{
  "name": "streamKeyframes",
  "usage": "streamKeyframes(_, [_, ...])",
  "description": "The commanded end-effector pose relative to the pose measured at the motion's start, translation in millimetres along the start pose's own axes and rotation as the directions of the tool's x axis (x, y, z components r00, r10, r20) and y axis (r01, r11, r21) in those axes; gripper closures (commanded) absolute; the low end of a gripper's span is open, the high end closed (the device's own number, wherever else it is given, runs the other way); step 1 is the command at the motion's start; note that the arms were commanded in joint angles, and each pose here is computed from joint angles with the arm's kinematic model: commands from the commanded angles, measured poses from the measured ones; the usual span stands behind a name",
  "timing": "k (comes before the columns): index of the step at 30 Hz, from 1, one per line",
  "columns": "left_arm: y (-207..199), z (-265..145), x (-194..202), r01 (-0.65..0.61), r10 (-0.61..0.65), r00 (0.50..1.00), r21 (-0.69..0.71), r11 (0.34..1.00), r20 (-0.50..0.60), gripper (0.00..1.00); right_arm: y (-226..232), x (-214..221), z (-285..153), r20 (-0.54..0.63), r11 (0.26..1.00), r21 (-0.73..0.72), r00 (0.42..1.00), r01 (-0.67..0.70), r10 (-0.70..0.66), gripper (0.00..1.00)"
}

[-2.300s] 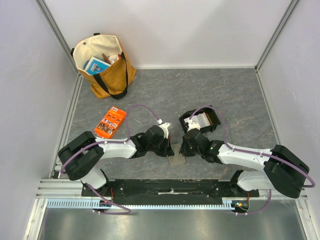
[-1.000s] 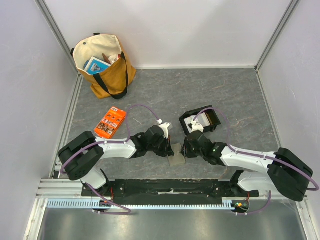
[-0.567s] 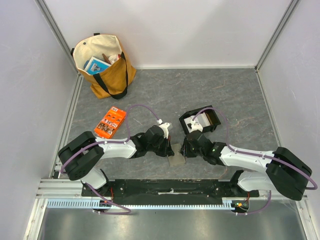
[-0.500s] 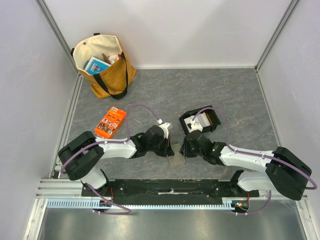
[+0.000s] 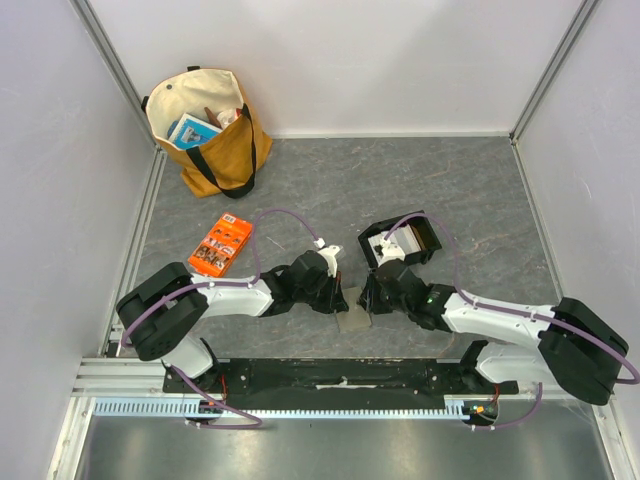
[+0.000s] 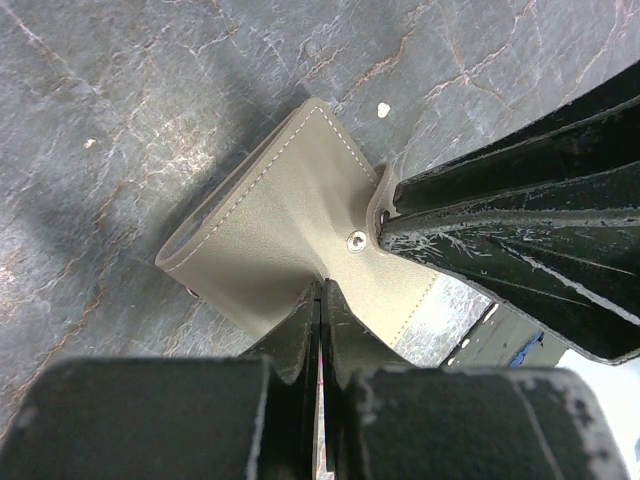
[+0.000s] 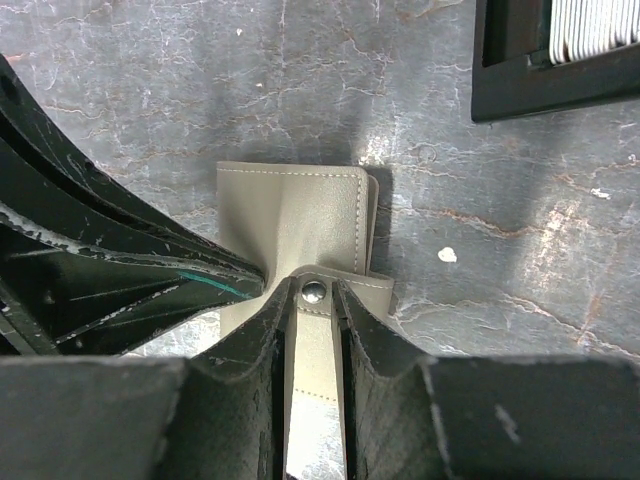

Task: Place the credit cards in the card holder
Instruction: Close the card holder at the center of the board.

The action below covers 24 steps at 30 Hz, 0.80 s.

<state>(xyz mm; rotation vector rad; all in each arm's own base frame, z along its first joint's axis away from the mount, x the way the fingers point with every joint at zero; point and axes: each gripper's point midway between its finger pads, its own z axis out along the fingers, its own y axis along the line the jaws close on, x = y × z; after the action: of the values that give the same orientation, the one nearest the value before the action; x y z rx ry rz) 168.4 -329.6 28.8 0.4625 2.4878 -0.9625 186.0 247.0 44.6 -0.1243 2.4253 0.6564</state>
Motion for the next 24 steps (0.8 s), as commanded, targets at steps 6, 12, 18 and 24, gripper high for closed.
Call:
streamKeyframes(6, [28.1,0.0,33.4,-0.028,0.017,0.994,-0.1,0.995,-0.112,0.98,6.9,-6.6,6.2,0.001,1.0,-0.001,1.0,0.017,-0.017,0.74])
streamKeyframes(12, [27.8,-0.2,34.1,-0.028,0.016,0.993,-0.099,0.995,-0.113,0.98,7.6,-5.4,9.4,-0.009,0.999,-0.003,0.999,0.033,-0.033,0.74])
streamKeyframes(18, [28.1,-0.2,31.8,-0.028,0.016,0.994,-0.102,0.994,-0.109,0.98,10.9,3.4,10.5,-0.053,0.998,-0.03,0.997,0.051,-0.052,0.76])
streamKeyframes(24, [27.4,0.8,31.0,-0.03,0.019,0.994,-0.103,0.994,-0.109,0.98,12.1,9.2,5.4,-0.083,0.996,-0.052,0.993,0.074,-0.079,0.78])
